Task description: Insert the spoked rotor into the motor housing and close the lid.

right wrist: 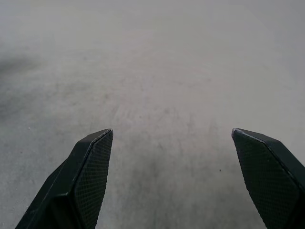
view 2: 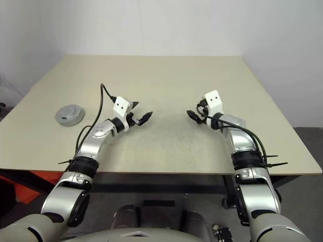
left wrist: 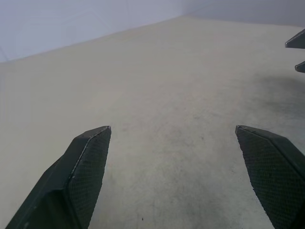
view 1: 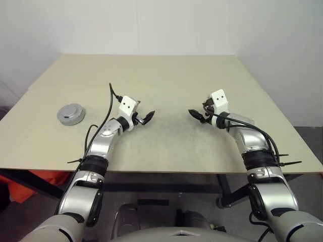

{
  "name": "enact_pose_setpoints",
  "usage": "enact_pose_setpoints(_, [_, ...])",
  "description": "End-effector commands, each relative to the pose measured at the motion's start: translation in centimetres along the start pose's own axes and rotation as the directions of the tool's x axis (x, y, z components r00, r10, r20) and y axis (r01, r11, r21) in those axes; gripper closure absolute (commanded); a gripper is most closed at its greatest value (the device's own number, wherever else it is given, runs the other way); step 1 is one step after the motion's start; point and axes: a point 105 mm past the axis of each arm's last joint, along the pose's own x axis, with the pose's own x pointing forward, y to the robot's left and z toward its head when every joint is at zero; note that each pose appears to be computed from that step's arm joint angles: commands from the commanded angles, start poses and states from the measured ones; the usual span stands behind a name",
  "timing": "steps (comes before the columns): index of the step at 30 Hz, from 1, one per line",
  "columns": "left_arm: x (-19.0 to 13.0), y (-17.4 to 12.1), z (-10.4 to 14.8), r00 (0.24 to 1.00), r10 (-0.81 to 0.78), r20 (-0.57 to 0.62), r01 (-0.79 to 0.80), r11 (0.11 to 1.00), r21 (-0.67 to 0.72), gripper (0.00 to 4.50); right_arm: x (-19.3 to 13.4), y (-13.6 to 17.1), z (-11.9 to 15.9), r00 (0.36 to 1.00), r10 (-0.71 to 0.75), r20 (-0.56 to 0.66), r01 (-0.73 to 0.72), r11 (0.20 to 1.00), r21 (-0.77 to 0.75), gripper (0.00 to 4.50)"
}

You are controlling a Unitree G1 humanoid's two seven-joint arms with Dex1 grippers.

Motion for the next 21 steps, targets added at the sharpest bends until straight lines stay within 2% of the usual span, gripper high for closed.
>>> enact_pose_setpoints(1, [0.28, 0.31, 1.8, 0.998, 0.003, 0.057, -0.005, 0.999, 0.035, 0.11, -0.29, -0.23, 1.88, 0.998, -0.011, 0.058, 0.013, 0.999, -0.041, 0.4])
enact_pose_setpoints(21, [0.48, 0.37, 1.76, 0.998, 0.006, 0.056, -0.008, 0.999, 0.04, 0.11, -0.42, -0.48, 1.85, 0.998, -0.023, 0.057, 0.026, 0.998, -0.054, 0.4])
